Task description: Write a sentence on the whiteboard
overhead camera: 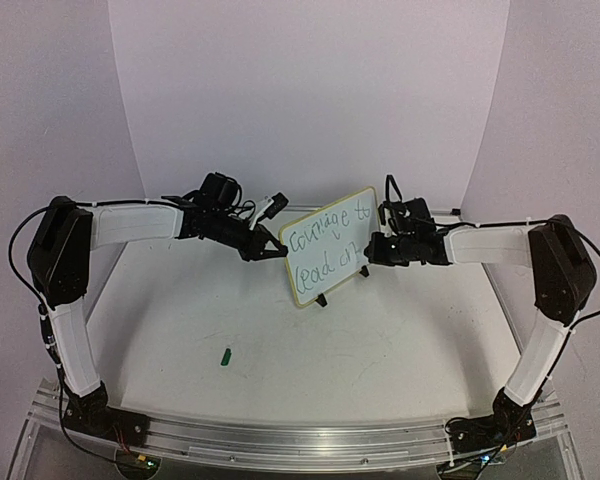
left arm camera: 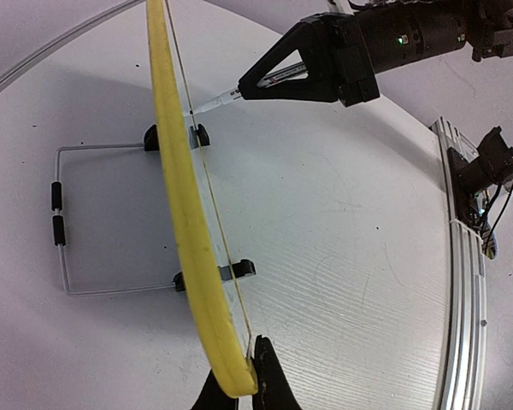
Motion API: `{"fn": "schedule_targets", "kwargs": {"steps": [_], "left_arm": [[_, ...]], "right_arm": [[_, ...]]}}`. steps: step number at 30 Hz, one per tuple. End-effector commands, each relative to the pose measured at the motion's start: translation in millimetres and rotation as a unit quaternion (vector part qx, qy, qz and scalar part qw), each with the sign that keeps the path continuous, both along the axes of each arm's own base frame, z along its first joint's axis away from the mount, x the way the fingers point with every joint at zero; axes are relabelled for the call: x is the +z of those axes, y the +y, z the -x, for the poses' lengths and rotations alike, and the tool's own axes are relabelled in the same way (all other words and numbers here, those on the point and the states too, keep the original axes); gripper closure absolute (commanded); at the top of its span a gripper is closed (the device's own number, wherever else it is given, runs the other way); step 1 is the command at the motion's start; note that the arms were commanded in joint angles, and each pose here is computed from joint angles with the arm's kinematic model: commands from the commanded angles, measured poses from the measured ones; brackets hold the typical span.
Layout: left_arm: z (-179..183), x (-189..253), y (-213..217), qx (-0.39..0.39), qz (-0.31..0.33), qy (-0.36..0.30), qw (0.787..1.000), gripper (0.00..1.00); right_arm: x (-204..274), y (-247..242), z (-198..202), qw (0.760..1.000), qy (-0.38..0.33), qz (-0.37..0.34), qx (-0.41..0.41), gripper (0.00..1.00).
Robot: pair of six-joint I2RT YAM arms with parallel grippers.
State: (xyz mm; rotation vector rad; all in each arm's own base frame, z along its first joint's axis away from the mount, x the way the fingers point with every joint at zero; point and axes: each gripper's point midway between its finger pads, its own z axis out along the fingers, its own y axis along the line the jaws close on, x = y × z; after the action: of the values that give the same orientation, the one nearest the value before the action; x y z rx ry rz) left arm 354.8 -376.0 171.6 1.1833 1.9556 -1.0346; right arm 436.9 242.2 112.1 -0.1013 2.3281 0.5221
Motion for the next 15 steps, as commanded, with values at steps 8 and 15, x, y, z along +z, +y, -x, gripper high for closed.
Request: {"fn": "schedule_targets", "kwargs": {"steps": [8, 15], "left_arm": [[12.1, -6.9, -4.5, -0.014, -0.011, 0.025, 1.0, 1.0], [11.4, -6.6, -4.0, -0.012, -0.012, 0.023, 1.0, 1.0]], "right_arm": [[-10.8, -11.7, 4.9, 1.0, 0.005, 0.01, -0.021, 1.0], [-3.2, -20.4, 5.3, 0.999, -0.004, 0.011, -0.035, 1.0]]}}
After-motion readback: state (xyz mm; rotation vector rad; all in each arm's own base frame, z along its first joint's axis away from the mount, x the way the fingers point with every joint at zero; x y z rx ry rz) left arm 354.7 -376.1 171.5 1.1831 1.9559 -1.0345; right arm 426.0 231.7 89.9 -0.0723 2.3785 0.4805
